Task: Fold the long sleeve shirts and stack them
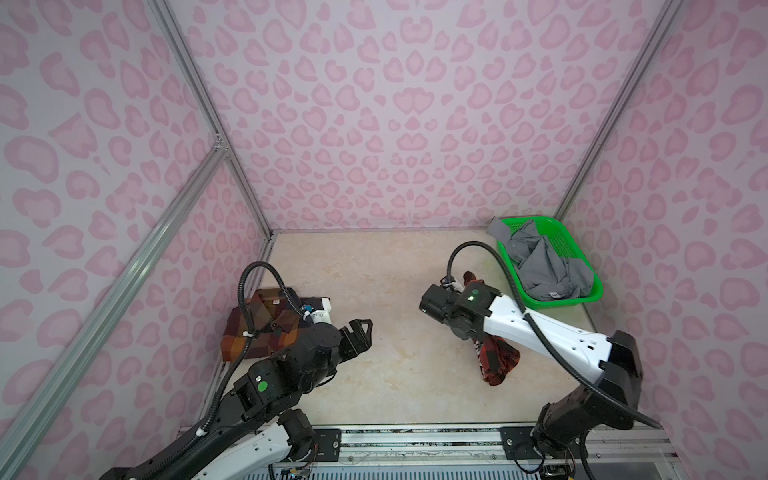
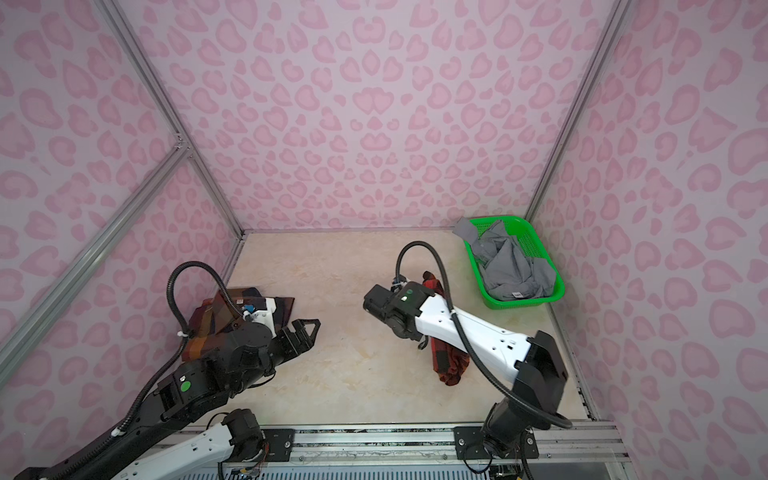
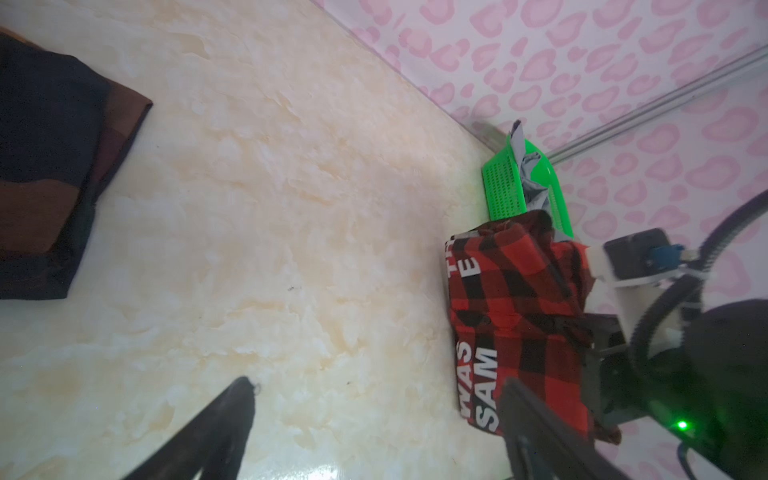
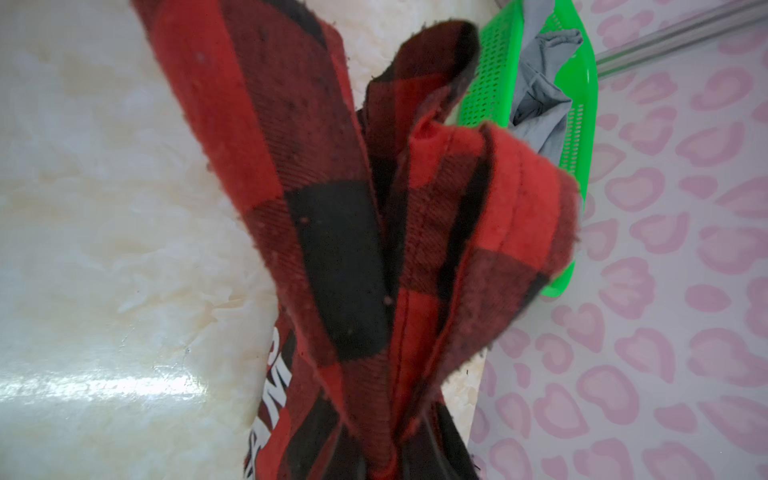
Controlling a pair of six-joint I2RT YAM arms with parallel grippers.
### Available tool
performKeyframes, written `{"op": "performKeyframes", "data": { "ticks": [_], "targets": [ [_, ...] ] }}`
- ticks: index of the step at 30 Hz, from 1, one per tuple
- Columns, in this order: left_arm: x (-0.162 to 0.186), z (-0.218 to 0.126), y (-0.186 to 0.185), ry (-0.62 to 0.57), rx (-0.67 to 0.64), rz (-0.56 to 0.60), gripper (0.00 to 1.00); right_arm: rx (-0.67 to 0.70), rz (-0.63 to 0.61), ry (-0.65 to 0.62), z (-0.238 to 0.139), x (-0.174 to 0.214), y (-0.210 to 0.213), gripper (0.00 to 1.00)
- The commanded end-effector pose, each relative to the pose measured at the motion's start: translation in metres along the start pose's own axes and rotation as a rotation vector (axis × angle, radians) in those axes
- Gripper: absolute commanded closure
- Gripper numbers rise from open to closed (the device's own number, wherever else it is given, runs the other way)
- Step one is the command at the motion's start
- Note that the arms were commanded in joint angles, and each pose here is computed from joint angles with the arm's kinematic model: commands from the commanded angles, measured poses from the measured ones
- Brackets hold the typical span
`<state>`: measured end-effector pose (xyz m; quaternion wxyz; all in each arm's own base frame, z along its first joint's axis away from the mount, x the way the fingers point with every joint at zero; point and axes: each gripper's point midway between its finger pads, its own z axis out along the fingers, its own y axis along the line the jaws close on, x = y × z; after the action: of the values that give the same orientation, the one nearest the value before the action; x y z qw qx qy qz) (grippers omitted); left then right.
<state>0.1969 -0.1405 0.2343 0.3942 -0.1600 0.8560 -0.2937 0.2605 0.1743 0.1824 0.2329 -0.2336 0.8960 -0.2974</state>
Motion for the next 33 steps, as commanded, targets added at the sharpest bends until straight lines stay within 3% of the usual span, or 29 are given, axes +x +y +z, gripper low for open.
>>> {"op": "performKeyframes", "data": {
  "ticks": [1,10,17,23,28,33],
  "targets": [
    [0.000,-0.002,0.020,-0.031,-0.030,0.004,0.07,0.078,-0.045,0.002,-0.004,-0.009,0.030,1.00],
    [-0.001,-0.029,0.062,-0.078,-0.104,0.012,0.07,-0.117,-0.148,-0.010,-0.023,-0.016,0.177,1.00],
    [0.003,-0.036,0.078,-0.079,-0.134,-0.001,0.07,-0.310,-0.129,-0.001,-0.046,-0.005,0.225,0.66],
    [0.012,-0.025,0.078,-0.030,-0.169,0.010,0.07,-0.560,-0.057,-0.032,-0.087,-0.001,0.225,0.52],
    [0.020,-0.013,0.076,0.005,-0.180,0.024,0.07,-0.725,0.021,-0.091,-0.118,0.001,0.193,0.50],
    [0.036,0.006,0.073,0.064,-0.179,0.020,0.08,-0.749,0.206,-0.071,-0.080,0.013,0.128,0.50]
  ]
}}
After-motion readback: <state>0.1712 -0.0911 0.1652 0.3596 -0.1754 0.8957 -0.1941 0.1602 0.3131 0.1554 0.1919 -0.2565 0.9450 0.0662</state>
